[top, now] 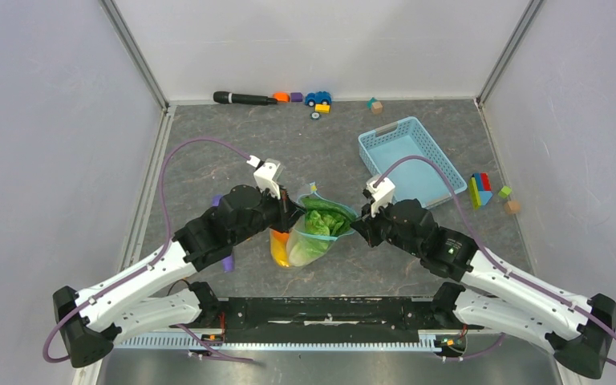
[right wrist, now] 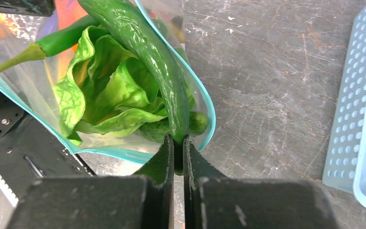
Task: Place the food in the zip-top bag and seal the zipper
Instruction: Place the fake vegetable in the zipper food storage bag.
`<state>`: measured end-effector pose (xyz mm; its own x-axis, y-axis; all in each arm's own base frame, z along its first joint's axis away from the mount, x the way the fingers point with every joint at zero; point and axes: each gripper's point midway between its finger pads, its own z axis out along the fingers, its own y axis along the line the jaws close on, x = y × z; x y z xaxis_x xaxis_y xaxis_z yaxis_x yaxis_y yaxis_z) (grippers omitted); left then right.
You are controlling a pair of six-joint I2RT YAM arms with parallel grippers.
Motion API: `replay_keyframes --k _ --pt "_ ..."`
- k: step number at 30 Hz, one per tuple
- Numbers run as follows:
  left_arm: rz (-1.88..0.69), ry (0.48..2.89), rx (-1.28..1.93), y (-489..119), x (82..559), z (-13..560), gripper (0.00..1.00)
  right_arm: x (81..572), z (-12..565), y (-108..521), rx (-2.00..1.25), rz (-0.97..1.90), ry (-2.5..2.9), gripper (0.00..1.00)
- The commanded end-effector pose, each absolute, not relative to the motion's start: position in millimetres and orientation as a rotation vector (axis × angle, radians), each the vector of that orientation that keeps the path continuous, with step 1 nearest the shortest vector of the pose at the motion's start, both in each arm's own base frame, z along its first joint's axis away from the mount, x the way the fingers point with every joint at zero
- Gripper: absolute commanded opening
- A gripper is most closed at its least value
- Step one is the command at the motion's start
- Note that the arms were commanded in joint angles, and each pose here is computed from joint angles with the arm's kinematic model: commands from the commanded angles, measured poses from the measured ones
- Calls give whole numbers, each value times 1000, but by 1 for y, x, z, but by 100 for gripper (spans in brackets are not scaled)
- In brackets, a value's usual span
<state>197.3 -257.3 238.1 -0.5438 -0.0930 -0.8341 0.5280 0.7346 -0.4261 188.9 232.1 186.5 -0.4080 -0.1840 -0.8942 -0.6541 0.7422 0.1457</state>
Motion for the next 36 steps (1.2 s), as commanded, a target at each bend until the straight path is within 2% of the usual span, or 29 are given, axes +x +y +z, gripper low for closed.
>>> replay_keyframes --k 1,8,16,22,28,36 --pt "-861 1887 380 -267 205 267 2 184 212 244 -736 666 1864 0" --pt "-862 1910 486 -279 202 265 2 184 229 248 -938 571 1891 0" --pt "-925 1890 539 -291 197 274 2 190 237 282 -1052 567 1993 1" --pt "-968 1884 543 -301 197 274 2 197 244 315 -1001 596 2023 2" --pt "-1004 1892 514 -306 197 272 2 188 234 350 -916 843 1980 3" --pt "-1023 1874 439 -299 197 277 2 189 234 356 -653 1043 1827 15"
